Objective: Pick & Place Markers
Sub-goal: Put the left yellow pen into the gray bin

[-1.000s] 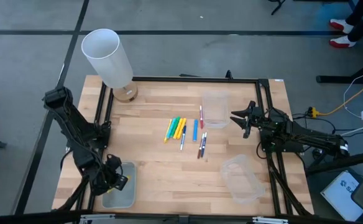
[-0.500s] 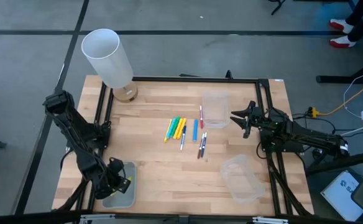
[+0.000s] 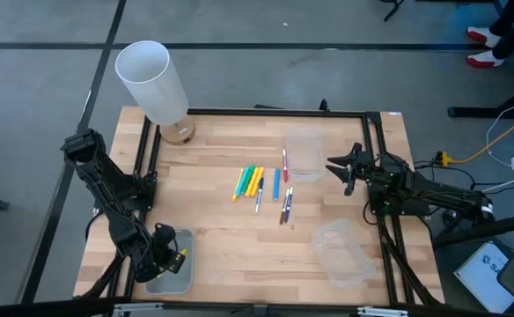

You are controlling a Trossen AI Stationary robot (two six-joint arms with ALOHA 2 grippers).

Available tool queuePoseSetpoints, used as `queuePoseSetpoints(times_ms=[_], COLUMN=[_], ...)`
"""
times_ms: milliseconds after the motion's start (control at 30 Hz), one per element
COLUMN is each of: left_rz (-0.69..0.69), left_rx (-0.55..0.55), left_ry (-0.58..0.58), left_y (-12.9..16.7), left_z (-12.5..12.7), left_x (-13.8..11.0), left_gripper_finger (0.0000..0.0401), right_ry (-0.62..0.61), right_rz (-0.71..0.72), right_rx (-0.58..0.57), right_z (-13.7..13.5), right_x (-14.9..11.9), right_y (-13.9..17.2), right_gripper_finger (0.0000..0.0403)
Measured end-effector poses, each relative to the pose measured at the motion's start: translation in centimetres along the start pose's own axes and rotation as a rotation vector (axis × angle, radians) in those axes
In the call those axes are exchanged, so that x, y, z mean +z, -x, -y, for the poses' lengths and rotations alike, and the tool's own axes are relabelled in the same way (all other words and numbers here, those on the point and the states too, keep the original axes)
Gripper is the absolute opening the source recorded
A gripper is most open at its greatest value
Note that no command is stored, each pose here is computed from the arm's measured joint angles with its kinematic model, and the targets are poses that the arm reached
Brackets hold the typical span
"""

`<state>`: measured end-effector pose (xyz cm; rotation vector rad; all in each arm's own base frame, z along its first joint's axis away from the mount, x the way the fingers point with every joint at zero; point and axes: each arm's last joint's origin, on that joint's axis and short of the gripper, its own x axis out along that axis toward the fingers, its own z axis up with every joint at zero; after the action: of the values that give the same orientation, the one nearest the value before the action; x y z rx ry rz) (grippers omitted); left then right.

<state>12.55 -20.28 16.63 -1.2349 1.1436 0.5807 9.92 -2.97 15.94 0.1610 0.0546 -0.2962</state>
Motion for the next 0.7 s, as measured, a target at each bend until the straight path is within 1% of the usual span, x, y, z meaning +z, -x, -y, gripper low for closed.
queuePoseSetpoints(times_ms=[267, 533, 700], left_rz=[0.013, -0.012, -0.042], left_rx=[-0.006, -0.033, -0.013], left_ry=[0.017, 0.008, 0.000], left_y=[-0.19, -0.19, -0.19], left_z=[0.27, 0.55, 0.50], left_x=[0.42, 0.20, 0.11], left_gripper_finger=[0.0028, 0.0066, 0.0086], right_ry=[-0.001, 0.000, 0.000], right_rz=[0.000, 0.000, 0.000], right_rx=[0.000, 0.000, 0.000], right_z=[0.00, 0.00, 0.00], right_x=[-0.01, -0.01, 0.00], right_y=[0.00, 0.00, 0.00], right_gripper_finger=[0.0136, 0.0136, 0.0136])
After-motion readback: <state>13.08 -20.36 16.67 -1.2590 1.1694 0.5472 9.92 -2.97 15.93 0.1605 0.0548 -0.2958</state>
